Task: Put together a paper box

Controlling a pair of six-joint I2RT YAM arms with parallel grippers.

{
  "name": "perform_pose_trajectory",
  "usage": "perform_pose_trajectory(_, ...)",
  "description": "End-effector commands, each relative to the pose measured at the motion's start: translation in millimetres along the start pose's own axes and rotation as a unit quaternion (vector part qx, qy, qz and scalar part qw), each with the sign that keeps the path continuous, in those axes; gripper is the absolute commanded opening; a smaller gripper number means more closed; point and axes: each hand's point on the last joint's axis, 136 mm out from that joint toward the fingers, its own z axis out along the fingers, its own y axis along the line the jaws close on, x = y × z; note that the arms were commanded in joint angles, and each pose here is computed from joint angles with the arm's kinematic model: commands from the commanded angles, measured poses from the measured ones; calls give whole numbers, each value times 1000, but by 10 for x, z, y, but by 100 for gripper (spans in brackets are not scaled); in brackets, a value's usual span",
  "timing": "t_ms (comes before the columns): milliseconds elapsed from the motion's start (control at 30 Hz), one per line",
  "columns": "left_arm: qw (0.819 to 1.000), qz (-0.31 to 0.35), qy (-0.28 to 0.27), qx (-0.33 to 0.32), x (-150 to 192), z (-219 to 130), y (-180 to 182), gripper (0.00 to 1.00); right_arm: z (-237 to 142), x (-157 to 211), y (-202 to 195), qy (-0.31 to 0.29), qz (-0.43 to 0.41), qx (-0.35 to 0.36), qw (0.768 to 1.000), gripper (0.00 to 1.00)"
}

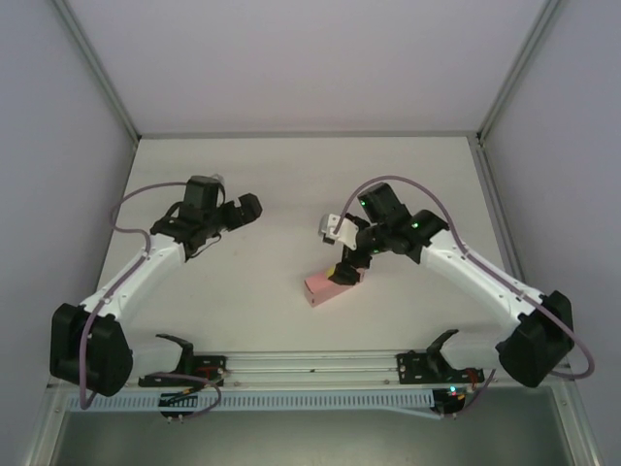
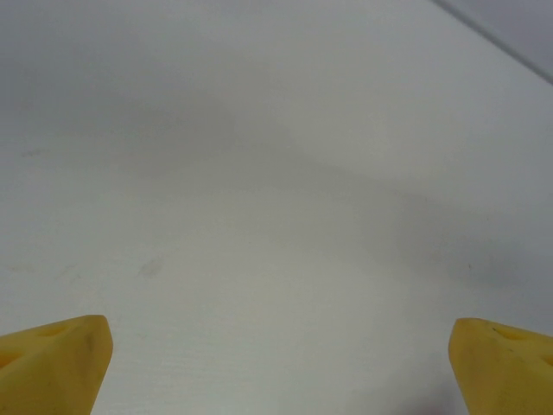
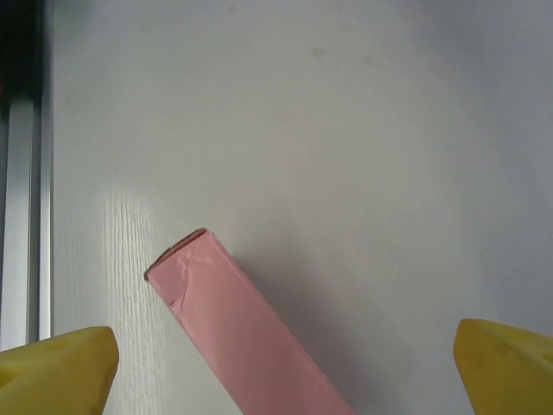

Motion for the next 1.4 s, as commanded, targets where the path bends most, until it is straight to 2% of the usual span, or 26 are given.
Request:
perform_pose_trajectory(0, 999, 7, 29, 25, 92, -28, -77, 100, 54, 201, 323, 53, -130, -84, 987, 100)
perform_pose_trajectory(167, 999, 16, 22, 17, 83, -36, -34, 100, 342, 539, 201, 147, -133, -58, 979, 100)
perform_pose_trajectory(433, 999, 36, 18, 12, 74, -42, -11, 100, 705, 769, 5, 227, -111, -51, 966, 98)
perform_pose_trajectory(533, 999, 45, 19, 0, 96, -20, 43, 100, 788, 946, 36, 274, -92, -68, 955, 88)
perform_pose_trajectory(600, 999, 45, 24, -9, 126, 10, 93, 99, 815, 1003, -38, 294, -78, -50, 951, 68)
perform_pose_trajectory(667, 999, 44, 29, -13, 152, 43, 116, 99, 845, 989, -92, 295, -82, -32, 951, 53)
perform_pose_trajectory(767, 998, 43, 31, -17, 157, 69, 130, 100, 843, 886, -186, 277, -95, 5, 956, 48)
perform_pose_trajectory(867, 998, 45, 28, -18, 133, 69, 125, 100, 788, 728, -421, 253, -95, 81, 960, 39)
perform_pose_trajectory(933, 998, 45, 25, -18, 123, 60, 125, 99, 717, 659, -673, 248, -91, 158, 951, 37)
perform_pose_trajectory(967, 999, 45, 23, -20, 114, 52, 127, 100, 671, 625, -829, 246, -85, 206, 943, 35)
perform_pose_trajectory(1000, 999, 46, 19, -22, 99, 37, 132, 100, 613, 590, -1012, 245, -83, 262, 930, 40)
perform_pose_trajectory(1033, 999, 45, 15, -24, 90, 26, 141, 100, 557, 557, -1183, 238, -72, 318, 915, 38)
perform_pose_trajectory(1067, 999, 44, 12, -30, 83, 13, 162, 99, 516, 552, -1297, 237, -68, 356, 901, 34)
perform_pose_trajectory(1100, 998, 42, 9, -34, 76, 0, 178, 100, 515, 566, -1380, 239, -68, 383, 890, 38)
perform_pose_trajectory(1300, 998, 41, 1, -44, 84, -61, 233, 100, 670, 734, -1662, 246, -96, 489, 831, 37)
perform_pose_trajectory(1367, 998, 43, 1, -49, 85, -79, 250, 100, 771, 797, -1643, 252, -119, 492, 825, 37)
